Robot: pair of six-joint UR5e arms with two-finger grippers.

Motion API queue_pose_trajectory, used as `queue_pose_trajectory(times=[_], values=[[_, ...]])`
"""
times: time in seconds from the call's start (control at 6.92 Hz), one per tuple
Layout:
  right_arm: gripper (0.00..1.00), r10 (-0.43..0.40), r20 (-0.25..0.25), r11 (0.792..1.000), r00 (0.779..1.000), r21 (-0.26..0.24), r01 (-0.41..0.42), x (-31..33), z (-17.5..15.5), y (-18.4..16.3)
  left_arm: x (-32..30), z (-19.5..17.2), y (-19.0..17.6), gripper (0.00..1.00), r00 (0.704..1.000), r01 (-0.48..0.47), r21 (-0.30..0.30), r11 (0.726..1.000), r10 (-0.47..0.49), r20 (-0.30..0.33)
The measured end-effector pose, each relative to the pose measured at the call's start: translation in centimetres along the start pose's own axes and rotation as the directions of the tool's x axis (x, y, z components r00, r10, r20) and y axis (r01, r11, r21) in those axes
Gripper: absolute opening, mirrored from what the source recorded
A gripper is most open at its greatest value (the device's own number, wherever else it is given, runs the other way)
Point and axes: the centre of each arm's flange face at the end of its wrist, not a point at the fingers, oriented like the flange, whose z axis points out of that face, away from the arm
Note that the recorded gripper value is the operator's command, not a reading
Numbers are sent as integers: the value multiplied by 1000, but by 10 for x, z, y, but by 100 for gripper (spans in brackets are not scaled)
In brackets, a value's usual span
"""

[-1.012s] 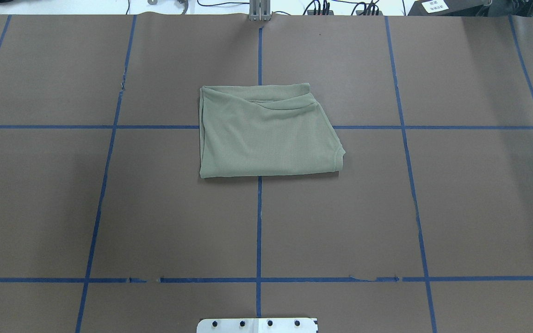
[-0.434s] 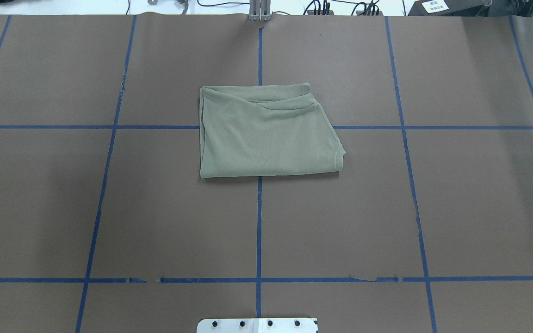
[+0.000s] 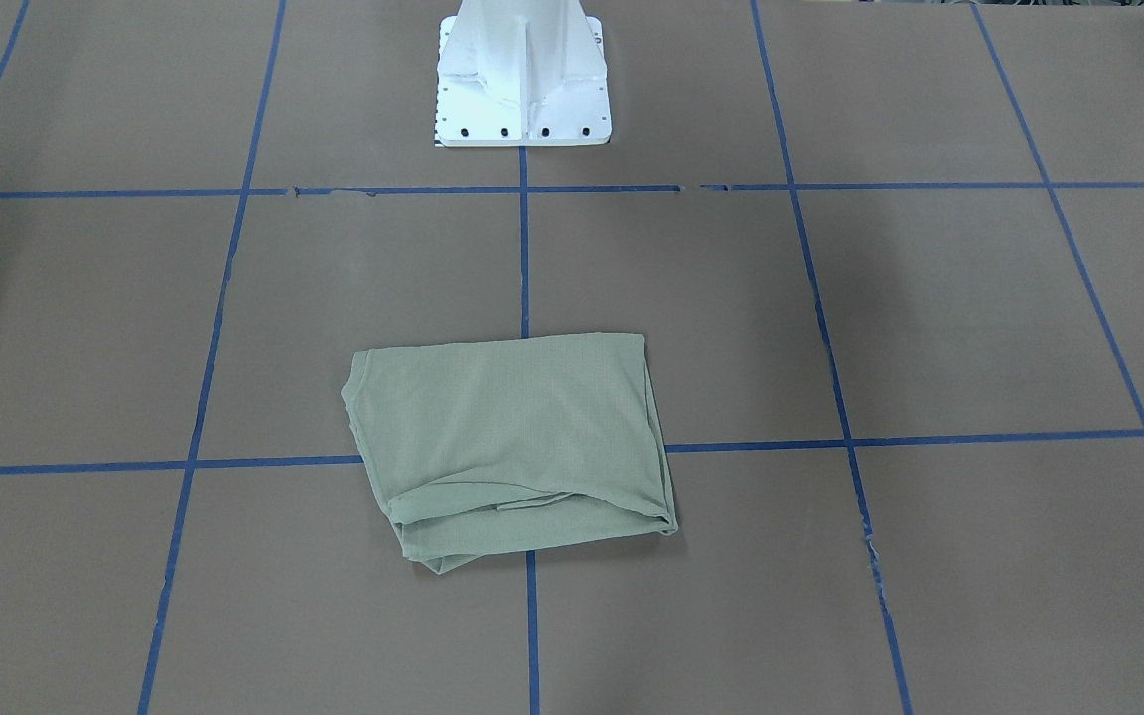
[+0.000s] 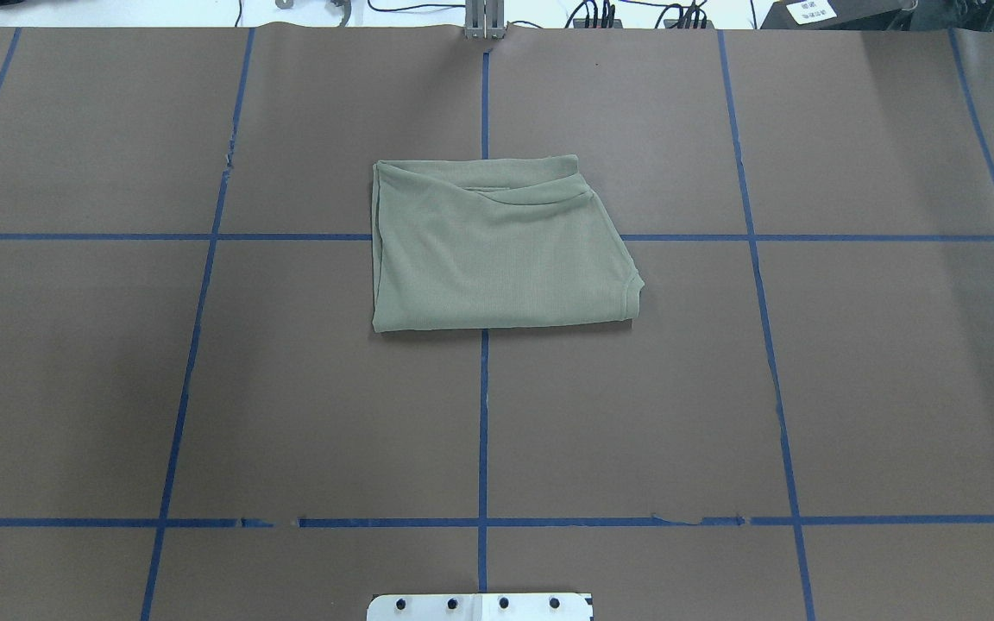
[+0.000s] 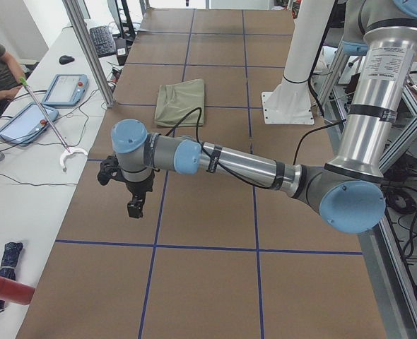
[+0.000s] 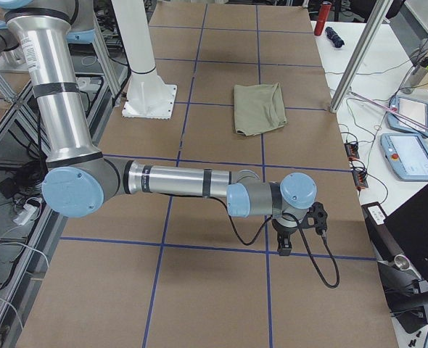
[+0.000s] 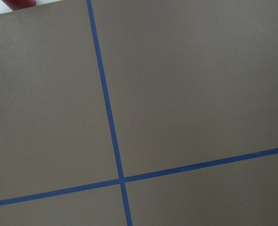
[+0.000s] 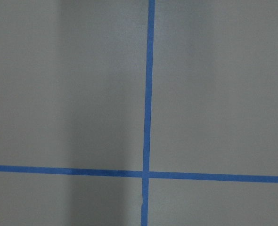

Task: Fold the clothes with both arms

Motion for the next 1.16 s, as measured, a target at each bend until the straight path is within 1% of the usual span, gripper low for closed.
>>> queue_pose_trajectory(times=[0.14,0.43,0.87,1.16], values=[[100,-1,-6,1000,1000,-8,1,0,6,2,-14,16,21,100,1000,4,-6,1000,-4,-4],[100,-7,-19,1000,1000,-27,6,-1,19,7,-36,40,39,100,999,33,-29,999,-33,-6],[100,-2,-22,999,1000,-48,1,2,31,15,-43,50,44,100,999,40,-42,998,-40,-2],[100,-1,-18,998,1000,-61,0,0,37,18,-38,46,40,100,1000,28,-32,999,-29,-4]])
